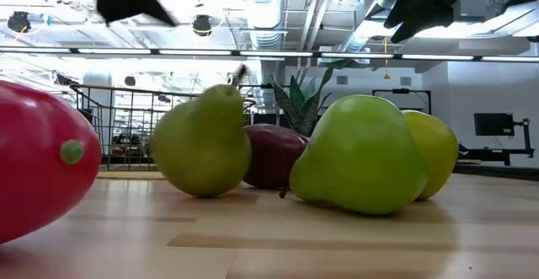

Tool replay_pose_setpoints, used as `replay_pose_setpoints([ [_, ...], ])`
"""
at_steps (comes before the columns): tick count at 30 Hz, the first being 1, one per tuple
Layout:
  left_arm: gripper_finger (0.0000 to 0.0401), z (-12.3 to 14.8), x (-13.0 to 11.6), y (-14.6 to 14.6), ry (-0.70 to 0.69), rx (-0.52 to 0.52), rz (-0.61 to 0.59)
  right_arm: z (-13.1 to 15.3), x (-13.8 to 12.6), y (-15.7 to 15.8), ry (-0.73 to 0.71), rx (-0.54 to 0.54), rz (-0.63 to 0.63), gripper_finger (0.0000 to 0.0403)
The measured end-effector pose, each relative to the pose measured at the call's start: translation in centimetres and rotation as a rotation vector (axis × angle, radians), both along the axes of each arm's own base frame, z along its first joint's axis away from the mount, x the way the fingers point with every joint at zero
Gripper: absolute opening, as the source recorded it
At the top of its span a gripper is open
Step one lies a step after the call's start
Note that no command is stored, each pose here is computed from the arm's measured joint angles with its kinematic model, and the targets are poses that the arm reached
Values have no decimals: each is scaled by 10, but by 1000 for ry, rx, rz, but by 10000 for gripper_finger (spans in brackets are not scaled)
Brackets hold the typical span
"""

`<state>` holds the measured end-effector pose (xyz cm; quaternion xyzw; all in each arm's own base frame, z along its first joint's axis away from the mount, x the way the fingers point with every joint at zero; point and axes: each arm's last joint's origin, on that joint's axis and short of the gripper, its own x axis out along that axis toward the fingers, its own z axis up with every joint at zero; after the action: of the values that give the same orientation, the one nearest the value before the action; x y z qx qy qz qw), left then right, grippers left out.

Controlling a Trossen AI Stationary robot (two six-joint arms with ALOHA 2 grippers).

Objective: Build produce basket
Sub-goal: Put the left pear in the wired basket

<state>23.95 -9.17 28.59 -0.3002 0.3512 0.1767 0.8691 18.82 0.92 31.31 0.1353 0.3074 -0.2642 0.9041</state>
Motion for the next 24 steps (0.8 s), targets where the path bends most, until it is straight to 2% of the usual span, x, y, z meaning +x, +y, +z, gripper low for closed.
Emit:
replay_pose_setpoints([
  [3, 299, -9, 4, -3, 64, -62, -14, 0, 0, 0, 1, 1, 1, 273],
  [7, 349, -21, 15, -12, 116, -109, -117, 0, 0, 0, 1, 2, 2, 273],
  [12, 385, -38, 31, -14, 143, -27, -228, 0, 0, 0, 1, 1, 2, 273],
  [17, 389, -45, 43, -6, 131, 65, -327, 0, 0, 0, 1, 8, -4, 273],
  [20, 389, -48, 42, -2, 167, 123, -381, -1, -1, 0, 0, 16, -11, 273],
  [24, 389, -47, 44, 4, 173, 142, -389, -1, -1, 0, 1, 17, -11, 273],
])
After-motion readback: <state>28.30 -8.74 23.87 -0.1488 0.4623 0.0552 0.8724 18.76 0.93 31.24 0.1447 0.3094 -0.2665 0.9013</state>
